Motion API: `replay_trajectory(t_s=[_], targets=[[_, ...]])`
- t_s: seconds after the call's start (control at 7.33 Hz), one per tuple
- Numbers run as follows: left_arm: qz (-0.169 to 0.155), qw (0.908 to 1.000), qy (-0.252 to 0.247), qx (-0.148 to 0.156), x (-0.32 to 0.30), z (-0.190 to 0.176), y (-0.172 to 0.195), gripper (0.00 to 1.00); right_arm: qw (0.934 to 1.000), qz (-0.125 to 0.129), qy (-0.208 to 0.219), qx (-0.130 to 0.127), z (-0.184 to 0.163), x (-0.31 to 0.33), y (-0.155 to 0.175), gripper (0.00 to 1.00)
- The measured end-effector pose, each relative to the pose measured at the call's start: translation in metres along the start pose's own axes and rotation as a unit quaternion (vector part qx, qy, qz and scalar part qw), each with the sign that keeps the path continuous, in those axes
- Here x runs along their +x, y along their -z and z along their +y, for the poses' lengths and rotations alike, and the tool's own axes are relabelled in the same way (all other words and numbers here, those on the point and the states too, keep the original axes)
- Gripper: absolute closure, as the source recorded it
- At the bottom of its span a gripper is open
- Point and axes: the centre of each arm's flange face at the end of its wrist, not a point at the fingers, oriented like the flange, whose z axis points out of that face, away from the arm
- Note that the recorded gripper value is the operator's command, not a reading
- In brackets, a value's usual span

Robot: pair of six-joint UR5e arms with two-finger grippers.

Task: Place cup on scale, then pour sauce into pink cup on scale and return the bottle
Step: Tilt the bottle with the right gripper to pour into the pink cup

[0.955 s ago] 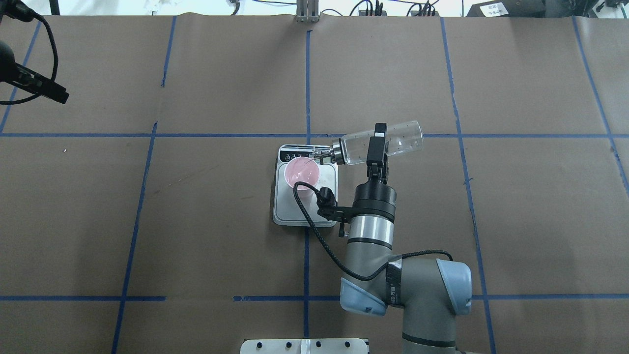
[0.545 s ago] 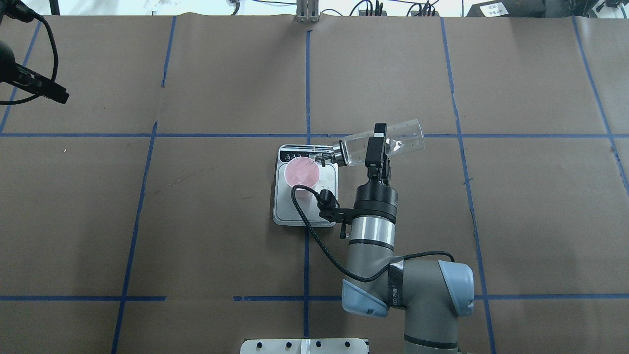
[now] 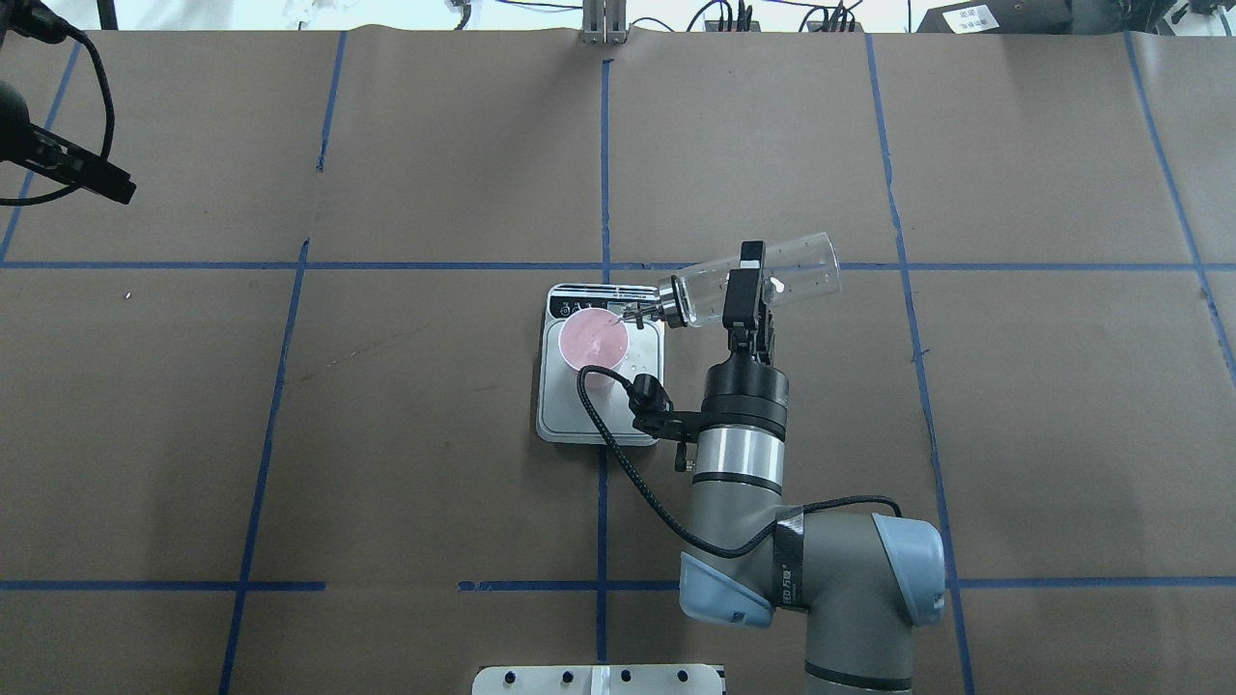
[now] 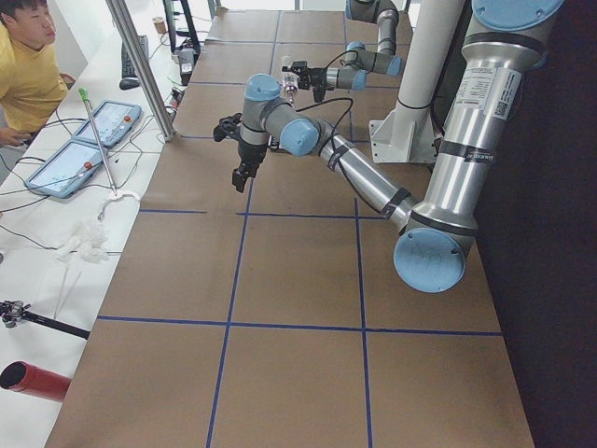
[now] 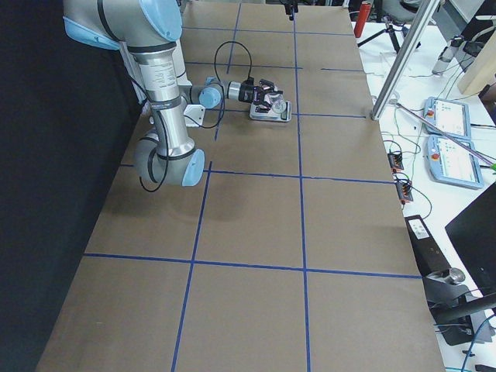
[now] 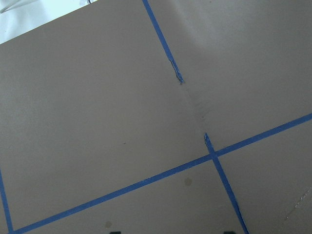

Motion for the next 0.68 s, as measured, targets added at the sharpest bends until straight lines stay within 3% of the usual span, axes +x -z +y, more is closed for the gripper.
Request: replay_trajectory(t_s=[0.14, 0.41, 0.55, 0.68], targets=[[0.000, 1.0000, 0.000, 0.001, 0.000, 0.000, 0.001, 0.24, 0.9998, -0.002, -0.020, 0.002, 0.002, 0.001, 0.001, 1.00], [0.001, 1.0000, 0.000, 0.002, 0.002, 0.000, 0.002, 0.24, 0.9930, -0.015, -0.117, 0.006, 0.004, -0.002, 0.007, 1.00], [0.001, 1.0000, 0.000, 0.003, 0.002, 0.000, 0.003, 0.24, 0.9832, -0.026, -0.181, 0.007, 0.003, -0.005, 0.013, 1.00], [0.002, 1.0000, 0.000, 0.003, 0.002, 0.000, 0.004, 0.24, 0.9659, -0.041, -0.256, 0.006, 0.001, -0.006, 0.017, 1.00]])
